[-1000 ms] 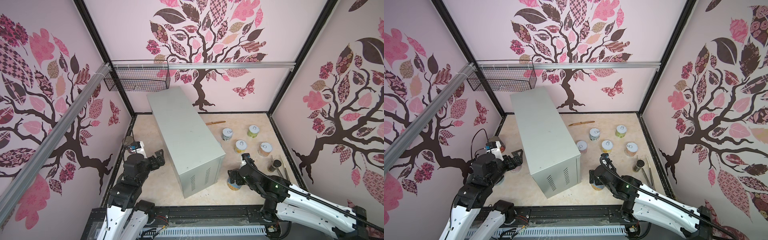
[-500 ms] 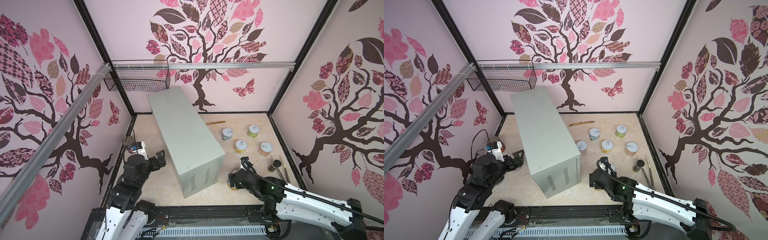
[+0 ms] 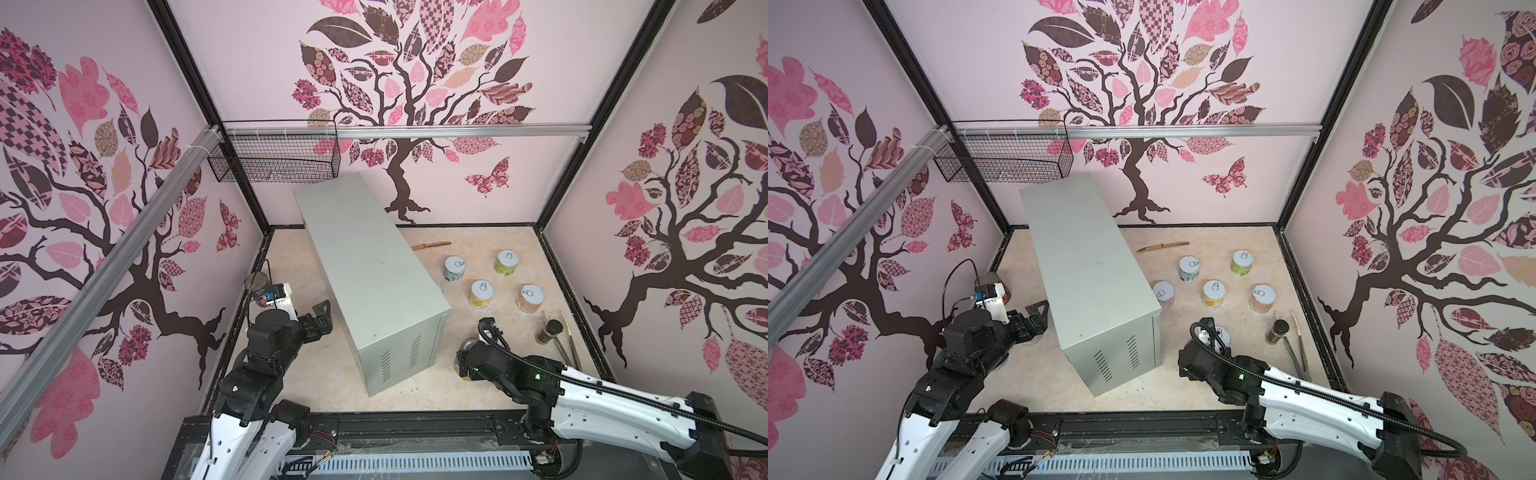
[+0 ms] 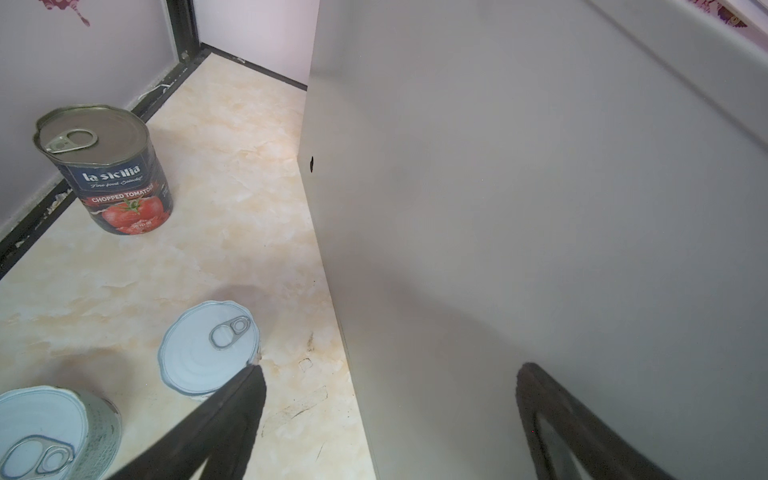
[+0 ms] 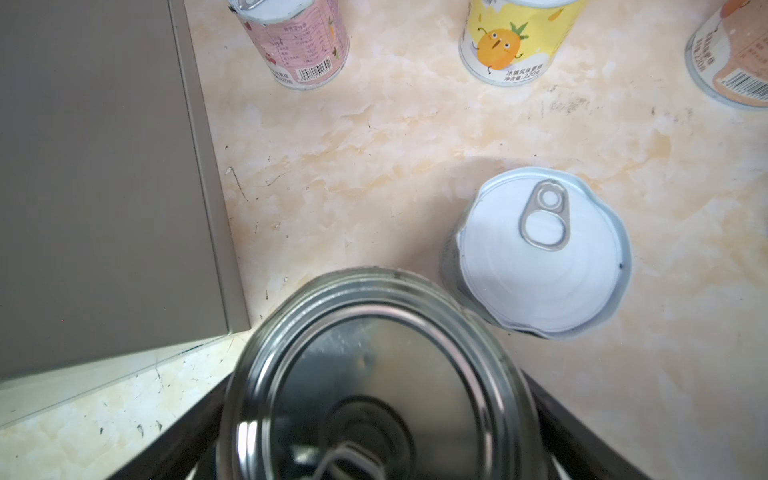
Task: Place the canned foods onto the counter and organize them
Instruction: 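Lower the right gripper around the blue Progresso can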
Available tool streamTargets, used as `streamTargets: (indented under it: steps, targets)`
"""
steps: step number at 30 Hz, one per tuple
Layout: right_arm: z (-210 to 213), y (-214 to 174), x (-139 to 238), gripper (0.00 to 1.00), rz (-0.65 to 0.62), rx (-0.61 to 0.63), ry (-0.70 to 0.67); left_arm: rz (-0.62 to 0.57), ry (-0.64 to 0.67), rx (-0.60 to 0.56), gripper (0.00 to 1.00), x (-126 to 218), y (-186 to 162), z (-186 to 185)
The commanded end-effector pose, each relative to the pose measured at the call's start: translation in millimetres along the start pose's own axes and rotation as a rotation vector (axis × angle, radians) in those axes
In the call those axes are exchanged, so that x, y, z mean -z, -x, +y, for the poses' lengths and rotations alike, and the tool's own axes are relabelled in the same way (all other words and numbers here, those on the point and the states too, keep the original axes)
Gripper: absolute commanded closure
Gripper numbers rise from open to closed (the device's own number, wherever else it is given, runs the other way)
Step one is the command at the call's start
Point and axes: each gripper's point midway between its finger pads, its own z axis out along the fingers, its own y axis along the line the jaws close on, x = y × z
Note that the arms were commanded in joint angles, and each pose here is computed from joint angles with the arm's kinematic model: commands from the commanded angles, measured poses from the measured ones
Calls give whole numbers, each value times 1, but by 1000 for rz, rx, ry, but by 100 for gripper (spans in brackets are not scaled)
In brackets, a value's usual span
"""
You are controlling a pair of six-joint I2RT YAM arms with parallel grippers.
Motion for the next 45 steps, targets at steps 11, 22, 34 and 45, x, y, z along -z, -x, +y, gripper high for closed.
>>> streamTargets:
  steps: [11,22,34,45]
  targets:
    - [-1,-2,-7,25,-20,29,-12,16,7,-14,2,-2,-10,4]
    - [3,30,-32,30,-127,10,-9,27,0,-23,2,-4,-12,1]
    - [9,64,-72,23,-192,30,43,42,-5,-31,2,-5,-14,0]
    - [11,74,-91,4,-212,46,80,59,-9,-39,2,-7,-17,-3]
